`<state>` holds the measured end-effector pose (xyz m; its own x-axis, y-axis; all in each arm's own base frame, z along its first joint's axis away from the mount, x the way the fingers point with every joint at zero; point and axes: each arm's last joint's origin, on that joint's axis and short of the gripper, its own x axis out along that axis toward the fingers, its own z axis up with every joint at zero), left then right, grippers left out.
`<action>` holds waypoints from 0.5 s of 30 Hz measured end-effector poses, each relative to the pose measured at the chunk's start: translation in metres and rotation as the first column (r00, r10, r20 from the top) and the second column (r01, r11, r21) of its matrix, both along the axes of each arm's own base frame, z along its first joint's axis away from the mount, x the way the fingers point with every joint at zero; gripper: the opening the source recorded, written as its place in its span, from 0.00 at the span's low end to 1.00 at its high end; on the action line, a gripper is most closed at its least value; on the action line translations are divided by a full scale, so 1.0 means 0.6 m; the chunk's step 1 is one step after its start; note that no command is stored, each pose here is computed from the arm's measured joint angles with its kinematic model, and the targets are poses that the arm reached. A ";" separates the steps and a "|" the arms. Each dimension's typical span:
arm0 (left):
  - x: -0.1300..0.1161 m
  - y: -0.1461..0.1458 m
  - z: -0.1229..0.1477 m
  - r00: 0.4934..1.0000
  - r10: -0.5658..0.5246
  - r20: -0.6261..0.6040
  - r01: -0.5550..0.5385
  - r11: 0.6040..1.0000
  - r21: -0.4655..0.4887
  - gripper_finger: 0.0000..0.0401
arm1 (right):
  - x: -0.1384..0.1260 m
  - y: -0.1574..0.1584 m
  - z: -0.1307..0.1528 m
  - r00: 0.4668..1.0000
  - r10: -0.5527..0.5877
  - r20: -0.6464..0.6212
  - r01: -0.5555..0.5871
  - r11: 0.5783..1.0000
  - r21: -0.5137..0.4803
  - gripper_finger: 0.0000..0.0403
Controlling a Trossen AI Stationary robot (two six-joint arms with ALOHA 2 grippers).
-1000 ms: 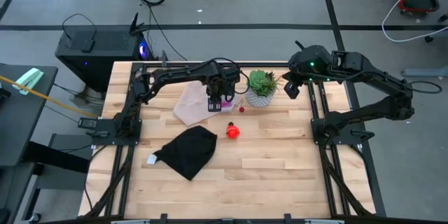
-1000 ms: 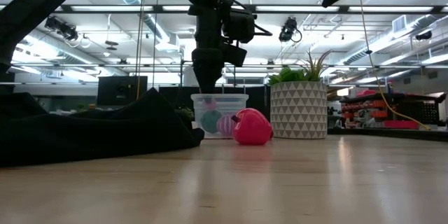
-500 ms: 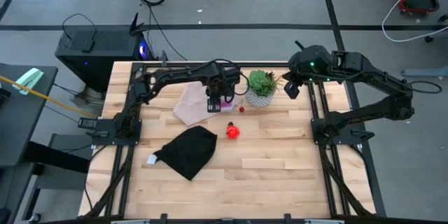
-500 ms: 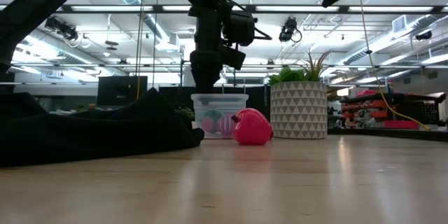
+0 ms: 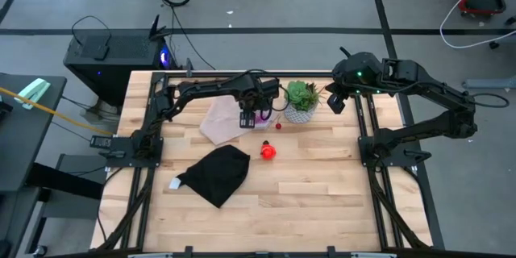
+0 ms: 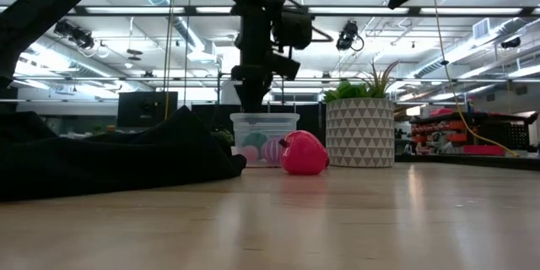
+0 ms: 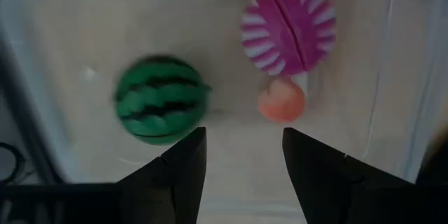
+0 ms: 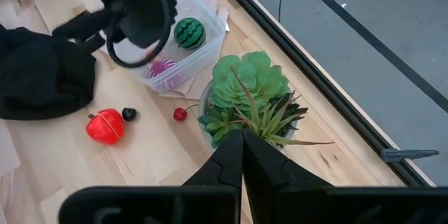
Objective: Pick and placing Produce into tupperware
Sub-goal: Put the apple into the transparent bin
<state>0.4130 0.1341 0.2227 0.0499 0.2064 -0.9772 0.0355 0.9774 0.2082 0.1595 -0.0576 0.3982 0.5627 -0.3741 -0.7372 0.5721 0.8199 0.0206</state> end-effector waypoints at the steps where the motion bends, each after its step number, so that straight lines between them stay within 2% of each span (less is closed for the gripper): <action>1: 0.001 0.003 0.011 1.000 0.004 0.013 -0.004 1.000 0.005 0.48 | 0.000 0.000 0.000 1.000 0.000 0.000 0.000 1.000 0.000 0.04; 5: 0.006 0.015 0.068 0.994 0.038 0.104 -0.041 0.999 0.026 0.48 | 0.000 0.000 0.000 1.000 0.000 0.000 0.000 1.000 0.000 0.04; 8: 0.011 0.005 0.119 0.975 0.077 0.207 -0.073 0.997 -0.027 0.48 | 0.000 0.000 0.000 1.000 0.000 -0.001 0.000 1.000 0.000 0.04; 11: 0.021 -0.036 0.167 0.948 0.083 0.307 -0.058 0.994 -0.091 0.48 | -0.001 0.000 -0.001 1.000 0.000 -0.006 0.000 1.000 0.002 0.04; 15: 0.043 -0.121 0.198 0.912 -0.032 0.410 0.057 0.997 -0.048 0.47 | -0.001 0.000 -0.001 1.000 0.007 -0.011 -0.007 1.000 -0.002 0.04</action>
